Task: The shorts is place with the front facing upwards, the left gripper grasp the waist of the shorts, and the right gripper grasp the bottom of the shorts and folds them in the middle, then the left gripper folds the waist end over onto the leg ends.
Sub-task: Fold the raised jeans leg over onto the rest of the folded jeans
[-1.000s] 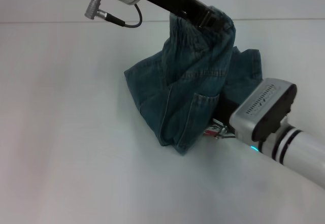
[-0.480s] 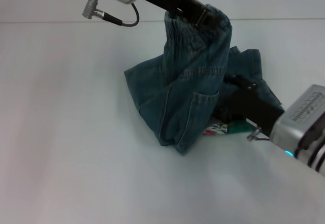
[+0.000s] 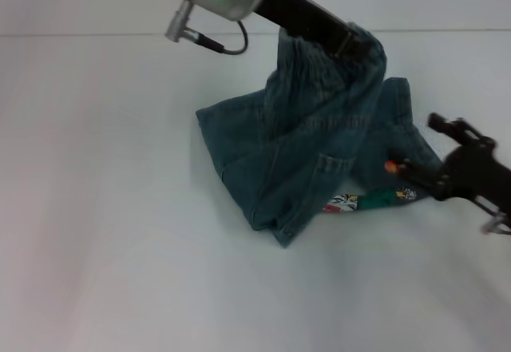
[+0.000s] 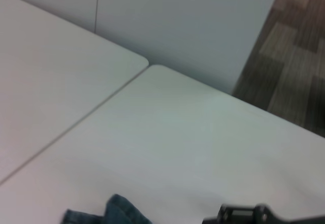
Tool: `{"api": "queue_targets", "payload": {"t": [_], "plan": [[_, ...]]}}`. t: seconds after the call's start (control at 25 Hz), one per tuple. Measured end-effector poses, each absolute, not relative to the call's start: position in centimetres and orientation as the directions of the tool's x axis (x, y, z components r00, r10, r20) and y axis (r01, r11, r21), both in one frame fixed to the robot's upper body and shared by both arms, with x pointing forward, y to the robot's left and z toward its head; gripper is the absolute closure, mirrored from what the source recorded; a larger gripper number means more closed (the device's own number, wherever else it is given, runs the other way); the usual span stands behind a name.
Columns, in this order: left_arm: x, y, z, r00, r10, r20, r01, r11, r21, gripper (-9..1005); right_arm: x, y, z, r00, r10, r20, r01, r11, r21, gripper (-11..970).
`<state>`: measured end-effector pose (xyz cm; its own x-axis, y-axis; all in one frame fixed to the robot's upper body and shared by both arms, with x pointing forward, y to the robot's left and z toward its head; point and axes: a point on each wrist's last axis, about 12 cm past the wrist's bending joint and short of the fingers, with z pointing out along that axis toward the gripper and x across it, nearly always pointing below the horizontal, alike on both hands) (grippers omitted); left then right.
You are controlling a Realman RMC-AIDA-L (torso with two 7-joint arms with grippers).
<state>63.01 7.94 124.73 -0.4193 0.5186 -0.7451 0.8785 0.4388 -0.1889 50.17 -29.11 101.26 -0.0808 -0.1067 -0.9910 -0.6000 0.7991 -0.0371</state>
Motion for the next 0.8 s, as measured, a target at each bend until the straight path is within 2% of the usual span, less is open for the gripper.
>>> {"api": "queue_targets", "payload": {"t": [0.08,0.32,0.48,0.8], "plan": [[63.0,7.3,124.4,-0.421,0.527,-0.738,0.88,0.434,-0.193,944,48.8,-31.3,101.7,-0.092,-0.062,-0.994,-0.577,0.817,0.002,78],[62.9,5.2,123.7,-0.412,0.534,-0.739,0.89,0.411,-0.199,944,46.6,-33.6,102.5,-0.081,-0.022,-0.996,-0.564,0.825,0.028,78],[62.6,3.2,123.2,-0.399,0.521,-0.755,0.897,0.394,-0.202,943,45.4,-34.3,102.5,-0.079,-0.003,-0.997,-0.553,0.832,0.041,78],[62.0,1.8,122.2,-0.407,0.505,-0.761,0.896,0.381,-0.227,943,44.9,-34.4,102.5,-0.077,0.0,-0.997,-0.559,0.828,0.043,78]]}}
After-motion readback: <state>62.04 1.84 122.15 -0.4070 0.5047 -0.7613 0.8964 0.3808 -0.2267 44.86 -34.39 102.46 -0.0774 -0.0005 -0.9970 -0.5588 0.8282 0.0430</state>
